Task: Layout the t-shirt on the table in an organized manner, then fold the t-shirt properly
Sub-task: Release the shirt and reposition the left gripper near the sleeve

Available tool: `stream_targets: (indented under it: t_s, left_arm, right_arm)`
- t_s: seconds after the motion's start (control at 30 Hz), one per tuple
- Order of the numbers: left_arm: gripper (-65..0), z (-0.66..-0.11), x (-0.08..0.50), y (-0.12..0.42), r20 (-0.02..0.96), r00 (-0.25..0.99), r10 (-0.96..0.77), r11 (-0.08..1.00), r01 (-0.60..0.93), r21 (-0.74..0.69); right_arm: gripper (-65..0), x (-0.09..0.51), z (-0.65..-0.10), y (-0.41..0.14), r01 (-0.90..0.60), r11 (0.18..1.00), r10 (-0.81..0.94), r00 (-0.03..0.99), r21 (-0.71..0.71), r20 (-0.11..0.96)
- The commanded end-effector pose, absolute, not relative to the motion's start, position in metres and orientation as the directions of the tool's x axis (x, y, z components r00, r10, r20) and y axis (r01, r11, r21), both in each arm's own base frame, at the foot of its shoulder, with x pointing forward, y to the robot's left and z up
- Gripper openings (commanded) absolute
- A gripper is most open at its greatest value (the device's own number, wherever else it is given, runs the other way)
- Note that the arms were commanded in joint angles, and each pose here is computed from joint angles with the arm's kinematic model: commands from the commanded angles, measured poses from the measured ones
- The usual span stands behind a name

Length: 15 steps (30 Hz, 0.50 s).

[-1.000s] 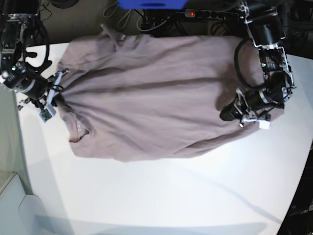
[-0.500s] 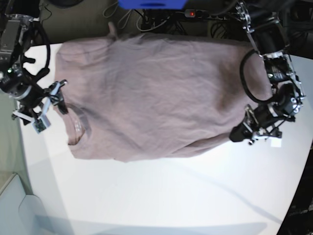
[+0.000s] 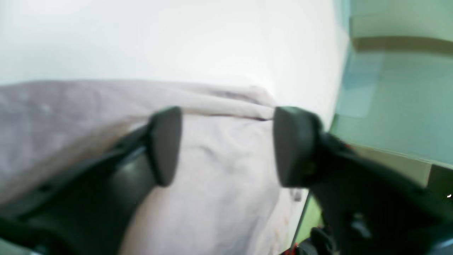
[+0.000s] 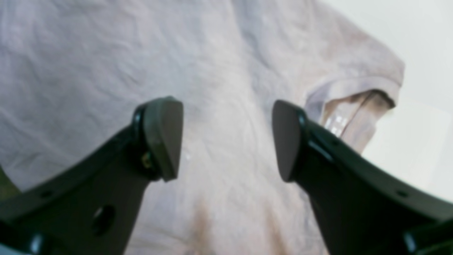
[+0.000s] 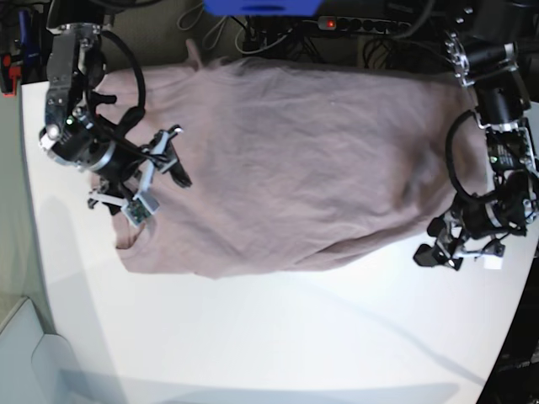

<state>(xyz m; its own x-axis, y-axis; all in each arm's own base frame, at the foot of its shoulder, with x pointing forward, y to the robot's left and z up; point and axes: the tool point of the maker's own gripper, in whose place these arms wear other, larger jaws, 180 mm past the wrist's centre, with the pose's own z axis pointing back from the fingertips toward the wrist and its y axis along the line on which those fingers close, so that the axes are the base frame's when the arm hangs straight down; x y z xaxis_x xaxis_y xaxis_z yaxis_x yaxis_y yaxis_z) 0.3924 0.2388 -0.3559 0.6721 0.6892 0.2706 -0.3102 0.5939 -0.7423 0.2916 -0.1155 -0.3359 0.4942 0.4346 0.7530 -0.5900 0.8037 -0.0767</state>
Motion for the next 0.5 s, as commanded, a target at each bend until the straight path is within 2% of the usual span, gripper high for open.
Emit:
stream_targets:
  t_s: [0.0, 0.23, 0.47]
  left_arm:
    - [-19.9, -0.329, 0.412, 0.242, 0.345, 0.669, 0.658, 0.635, -0.248, -0.732]
    - [-19.4, -0.338, 0.434, 0.225, 0.51, 0.767, 0.39, 0.881, -0.15, -0.448]
    - [-19.3, -0.352, 0.431, 0.198, 0.55, 0.824, 0.135, 0.972, -0.003, -0.234]
  right_arm:
    - [-24.8, 0.299, -0.322, -0.113, -0.591, 0.802, 0.421, 0.453, -0.089, 0.786]
    - [-24.8, 0.299, -0.328, -0.115, -0.589, 0.805, 0.419, 0.47, -0.077, 0.777]
    - [-24.9, 0.296, -0.346, -0.12, -0.582, 0.812, 0.409, 0.519, -0.04, 0.751]
